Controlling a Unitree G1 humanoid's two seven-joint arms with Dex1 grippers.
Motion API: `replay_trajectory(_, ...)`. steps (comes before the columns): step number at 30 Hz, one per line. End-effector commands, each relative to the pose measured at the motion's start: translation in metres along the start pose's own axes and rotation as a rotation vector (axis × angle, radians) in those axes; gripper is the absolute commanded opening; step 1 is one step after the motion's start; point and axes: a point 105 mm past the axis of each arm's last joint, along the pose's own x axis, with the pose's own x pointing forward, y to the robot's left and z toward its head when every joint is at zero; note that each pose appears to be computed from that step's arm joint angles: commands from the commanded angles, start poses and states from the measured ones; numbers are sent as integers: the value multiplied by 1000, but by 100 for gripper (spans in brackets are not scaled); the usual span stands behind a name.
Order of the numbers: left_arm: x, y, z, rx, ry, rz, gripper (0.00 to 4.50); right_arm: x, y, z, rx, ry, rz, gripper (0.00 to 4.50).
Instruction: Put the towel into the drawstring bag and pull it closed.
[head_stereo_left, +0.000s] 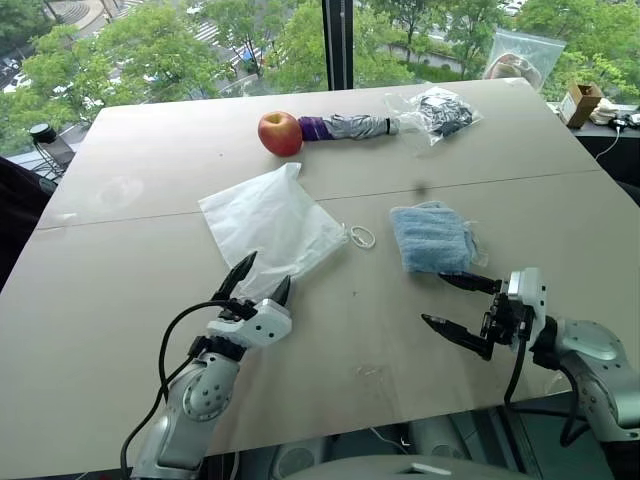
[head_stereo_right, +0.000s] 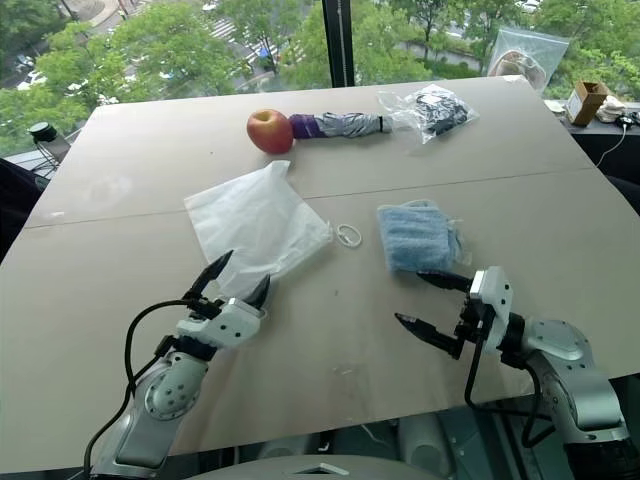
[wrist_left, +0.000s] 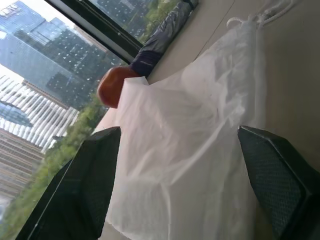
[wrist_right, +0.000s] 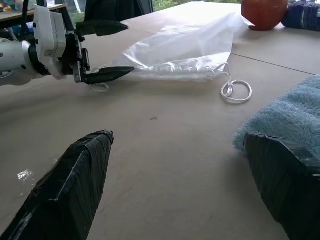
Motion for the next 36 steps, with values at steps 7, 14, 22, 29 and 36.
replay_trajectory(7,4,13,-1,13,-10,15,383,3,3,10,-34,-36,4,450)
replay_trajectory(14,8,18,-2,13,-14,33,383,3,4,7,-30,-39,-6,450)
replay_trajectory(22,12,18,-13,15,33,14,383,3,3,7,-32,-43,-14,450)
replay_trajectory(29,16,29,-17,48,43,63,334,3,2,7,-36,-46,-16,450)
replay_trajectory(36,19,31,-18,33,38,107,29,3,1,7,-41,-46,-19,450)
